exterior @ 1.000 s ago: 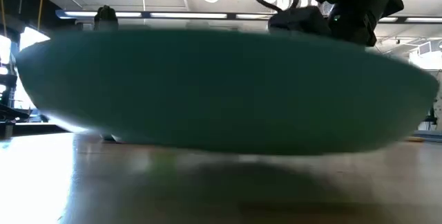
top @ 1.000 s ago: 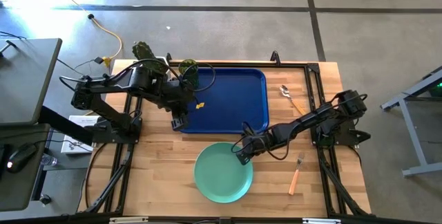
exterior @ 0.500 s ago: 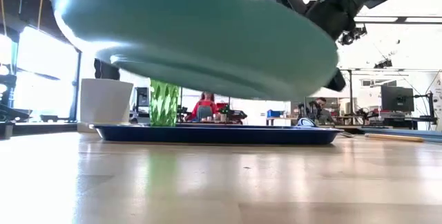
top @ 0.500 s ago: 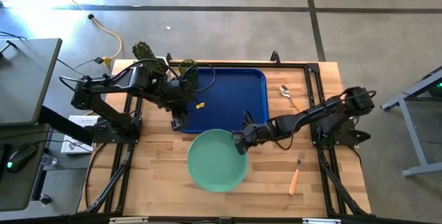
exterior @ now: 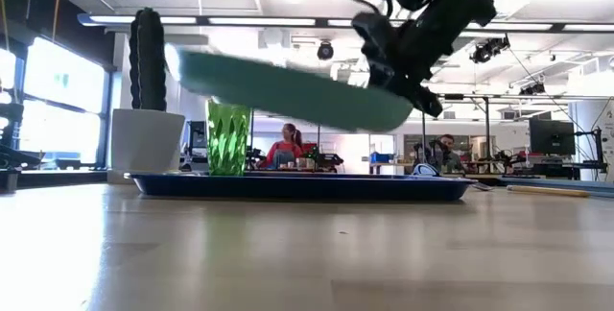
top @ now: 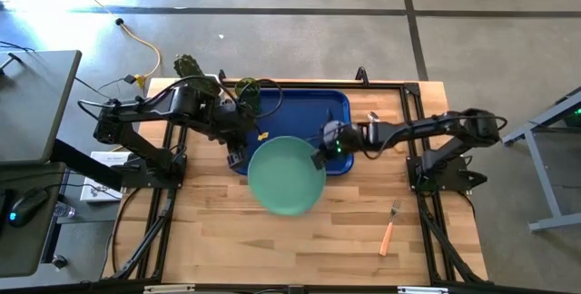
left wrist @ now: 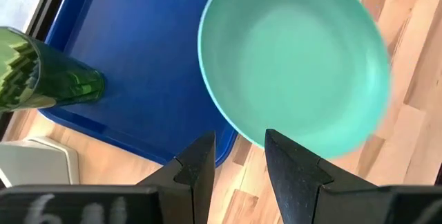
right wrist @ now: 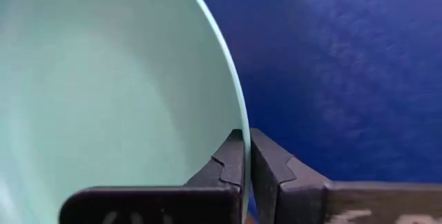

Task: Pick and place plate/cup/fork/spoon on tray
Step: Put the light blue plate on the blue tray

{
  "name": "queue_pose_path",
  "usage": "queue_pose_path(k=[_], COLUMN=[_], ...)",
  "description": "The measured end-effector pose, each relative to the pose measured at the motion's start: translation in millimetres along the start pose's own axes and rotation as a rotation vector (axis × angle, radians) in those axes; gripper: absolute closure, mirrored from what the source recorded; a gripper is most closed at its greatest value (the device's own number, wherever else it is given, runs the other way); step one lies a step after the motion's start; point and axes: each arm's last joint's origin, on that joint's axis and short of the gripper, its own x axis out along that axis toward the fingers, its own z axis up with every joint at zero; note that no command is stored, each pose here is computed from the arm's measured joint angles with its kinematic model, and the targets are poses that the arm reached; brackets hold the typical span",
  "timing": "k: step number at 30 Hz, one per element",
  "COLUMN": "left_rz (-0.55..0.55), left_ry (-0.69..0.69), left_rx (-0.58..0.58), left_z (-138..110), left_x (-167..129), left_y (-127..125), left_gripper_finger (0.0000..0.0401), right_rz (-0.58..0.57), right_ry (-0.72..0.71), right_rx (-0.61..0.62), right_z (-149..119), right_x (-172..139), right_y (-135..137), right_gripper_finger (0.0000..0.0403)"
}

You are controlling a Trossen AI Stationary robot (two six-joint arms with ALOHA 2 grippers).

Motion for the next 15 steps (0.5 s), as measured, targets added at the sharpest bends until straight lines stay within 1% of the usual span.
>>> queue_pose_path(k=[2,5,11,15], left_rz=[0.002,0.007,0.043,0.064], left_ry=[-0.002,-0.010,-0.045,-0.051], left_rx=[-0.011,-0.025,-0.070,-0.103], left_z=[1,3,9,12], left_x=[0,1,3,4], left_y=[2,5,15,24], left_gripper_finger=[0.0286,0.0286,0.0286,0.0286], right_rz=[-0.012,0.003,-0.002,-0.023], right_ry=[0.003,0.009,-0.001,-0.018], right_rx=[-0.009,-0.012,-0.017,-0.051], right_z=[8,21,41,61], right_x=[0,-1,-4,-13], right_y=[-10,-24,-50,-59], right_gripper_finger=[0.0403,0.0403,0.0403,0.0403])
